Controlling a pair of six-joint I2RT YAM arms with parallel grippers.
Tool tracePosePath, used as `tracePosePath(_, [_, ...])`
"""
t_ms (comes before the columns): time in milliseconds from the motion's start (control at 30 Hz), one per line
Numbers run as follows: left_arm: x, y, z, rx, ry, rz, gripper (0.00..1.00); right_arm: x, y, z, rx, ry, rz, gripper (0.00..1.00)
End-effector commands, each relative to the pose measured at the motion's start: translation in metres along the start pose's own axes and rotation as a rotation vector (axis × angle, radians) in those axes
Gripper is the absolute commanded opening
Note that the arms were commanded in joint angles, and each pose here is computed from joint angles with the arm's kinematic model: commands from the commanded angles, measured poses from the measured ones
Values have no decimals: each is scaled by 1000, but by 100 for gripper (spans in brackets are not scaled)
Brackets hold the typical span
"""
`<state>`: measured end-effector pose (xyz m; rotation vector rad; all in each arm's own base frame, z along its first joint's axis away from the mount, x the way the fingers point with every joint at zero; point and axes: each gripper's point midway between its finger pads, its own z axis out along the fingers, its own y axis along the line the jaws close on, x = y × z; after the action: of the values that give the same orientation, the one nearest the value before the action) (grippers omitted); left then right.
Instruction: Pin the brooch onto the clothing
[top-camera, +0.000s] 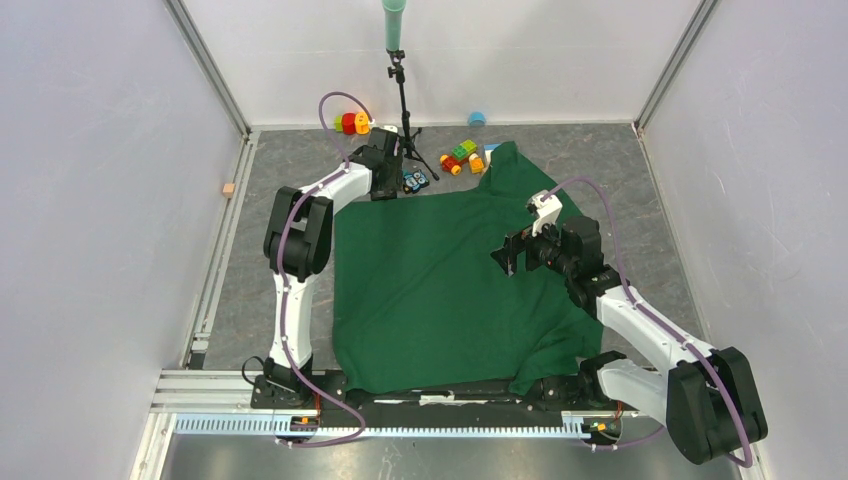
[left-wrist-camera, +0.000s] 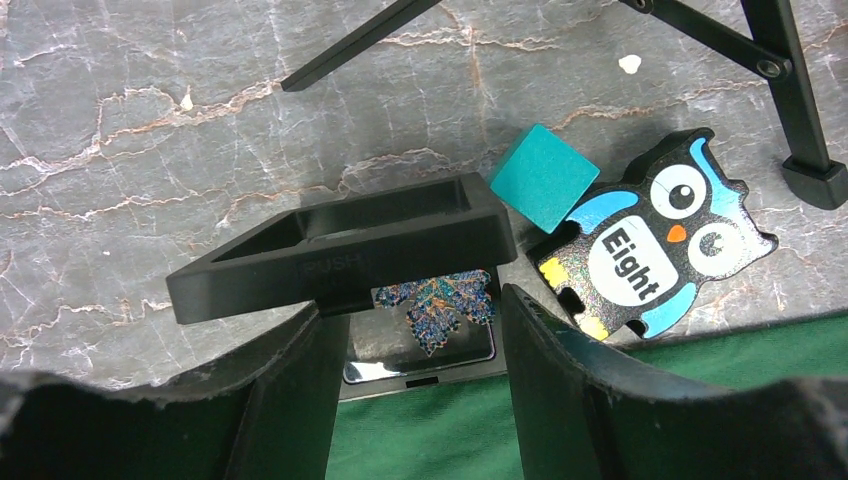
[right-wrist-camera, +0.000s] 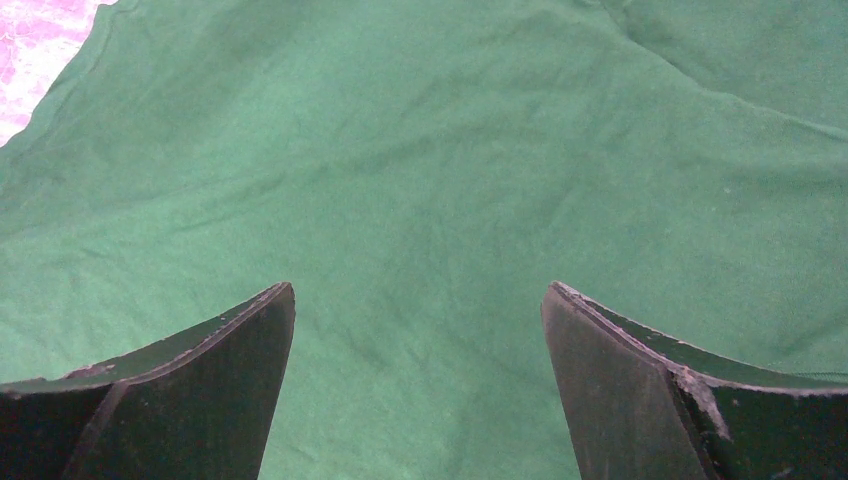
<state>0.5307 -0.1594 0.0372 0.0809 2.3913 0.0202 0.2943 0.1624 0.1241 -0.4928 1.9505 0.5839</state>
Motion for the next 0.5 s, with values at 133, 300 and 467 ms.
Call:
tracePosePath(133, [-10, -2, 3, 9, -9, -6, 63, -9, 3, 0, -20, -37, -9, 98])
tracePosePath(300, [-6, -5, 5, 21, 4, -3, 63, -10, 3, 0, -20, -39, -10, 98])
tracePosePath(467, [-5, -6, 5, 27, 8, 0, 58, -9, 3, 0, -22, -36, -9, 98])
